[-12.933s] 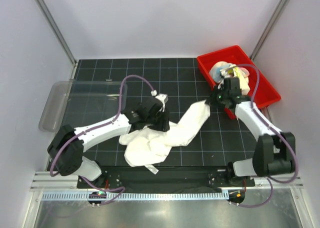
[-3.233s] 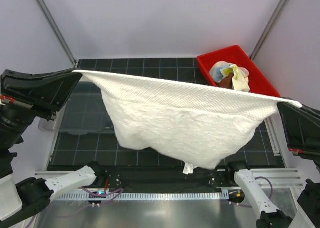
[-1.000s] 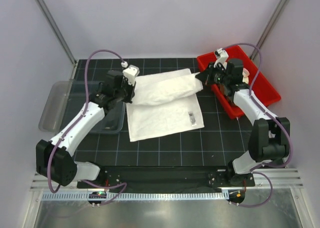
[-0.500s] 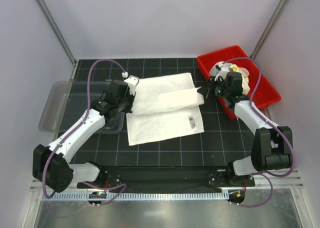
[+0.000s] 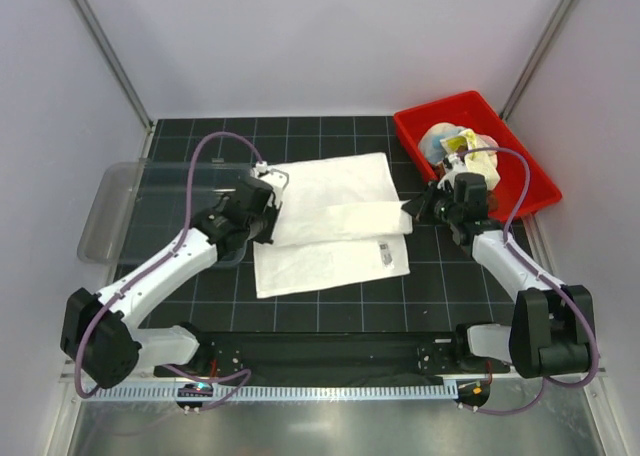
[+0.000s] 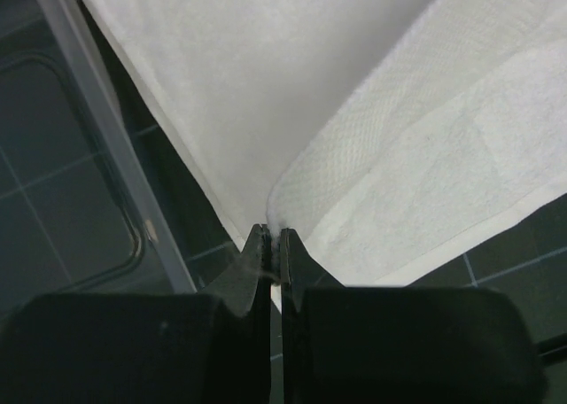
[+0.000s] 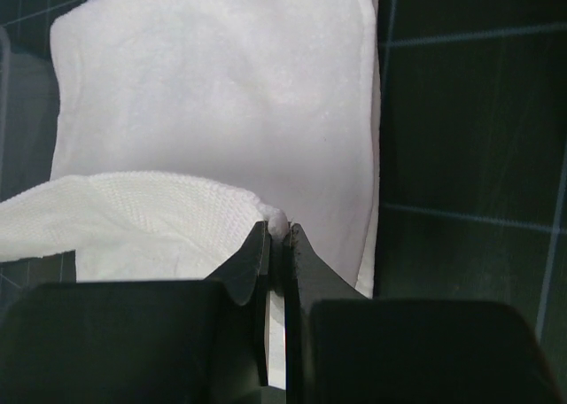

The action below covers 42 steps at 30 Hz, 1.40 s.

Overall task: Fold and stack the towels
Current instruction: Fold the towel

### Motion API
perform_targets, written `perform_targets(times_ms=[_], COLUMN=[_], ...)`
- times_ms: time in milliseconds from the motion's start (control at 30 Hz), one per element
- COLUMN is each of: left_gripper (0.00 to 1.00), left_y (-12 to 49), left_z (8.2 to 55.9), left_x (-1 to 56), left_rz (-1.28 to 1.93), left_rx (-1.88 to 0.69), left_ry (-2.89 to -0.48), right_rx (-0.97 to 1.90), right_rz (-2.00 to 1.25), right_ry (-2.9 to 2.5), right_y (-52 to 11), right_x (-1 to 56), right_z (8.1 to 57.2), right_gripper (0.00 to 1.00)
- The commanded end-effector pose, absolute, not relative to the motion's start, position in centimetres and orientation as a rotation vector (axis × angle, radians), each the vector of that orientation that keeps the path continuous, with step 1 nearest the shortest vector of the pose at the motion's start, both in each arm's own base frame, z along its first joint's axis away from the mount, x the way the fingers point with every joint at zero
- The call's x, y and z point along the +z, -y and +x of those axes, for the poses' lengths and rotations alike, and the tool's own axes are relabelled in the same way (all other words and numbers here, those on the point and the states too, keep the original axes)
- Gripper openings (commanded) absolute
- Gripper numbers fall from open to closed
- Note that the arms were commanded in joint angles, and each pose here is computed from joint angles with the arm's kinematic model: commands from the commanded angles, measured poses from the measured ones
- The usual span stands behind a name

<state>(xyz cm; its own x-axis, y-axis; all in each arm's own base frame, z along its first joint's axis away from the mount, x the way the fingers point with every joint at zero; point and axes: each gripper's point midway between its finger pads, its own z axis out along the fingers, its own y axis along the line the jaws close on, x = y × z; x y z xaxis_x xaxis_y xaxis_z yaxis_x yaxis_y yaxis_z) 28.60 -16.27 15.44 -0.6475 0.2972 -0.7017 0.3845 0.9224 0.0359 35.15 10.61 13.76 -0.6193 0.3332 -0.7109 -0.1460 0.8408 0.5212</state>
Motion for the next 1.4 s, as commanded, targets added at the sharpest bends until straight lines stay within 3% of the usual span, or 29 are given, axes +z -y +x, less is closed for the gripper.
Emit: perform_targets(times_ms=[0,233,500,633,800,900,1067,1367], left_gripper=[0.00,0.00,0.00,0.00,0.00,0.00,0.00,0.00], left_y=[17.2,20.7,23.4,25.0,23.1,21.3,19.7,18.4], left_z=[26.6,25.7,28.0,29.7,32.1,32.4,30.8,24.4], left_x=[13.6,8.9,5.1,4.4,11.0,16.9,22.3,13.7], left_rz=[0.435,0.388,0.403,0.450,0.480,0.475,0.492,0.465], left_rx=[-0.145,-0.117,-0.067,-0.041,0.133,0.206,0.152,-0.005], left_ry=[-2.389,-2.495,-2.542,-2.541,-2.419,-2.329,-2.256,-2.436], right_rx=[0.686,0.516,0.230,0.228,0.415,0.388,0.395,0.451], right_rz=[0.294,0.419,0.591,0.589,0.449,0.418,0.322,0.377], right_ry=[-2.151,-2.243,-2.153,-2.118,-2.053,-2.016,-2.052,-2.157], right_y=[-10.0,-7.4,-2.5,-2.3,-5.3,-4.9,-5.6,-6.2], right_x=[11.9,9.3,11.4,12.5,15.5,18.2,19.9,13.8], right_z=[34.3,32.4,30.4,30.1,32.1,33.3,34.1,29.5], right_gripper=[0.01,0.01,0.01,0.01,0.01,0.01,0.01,0.01])
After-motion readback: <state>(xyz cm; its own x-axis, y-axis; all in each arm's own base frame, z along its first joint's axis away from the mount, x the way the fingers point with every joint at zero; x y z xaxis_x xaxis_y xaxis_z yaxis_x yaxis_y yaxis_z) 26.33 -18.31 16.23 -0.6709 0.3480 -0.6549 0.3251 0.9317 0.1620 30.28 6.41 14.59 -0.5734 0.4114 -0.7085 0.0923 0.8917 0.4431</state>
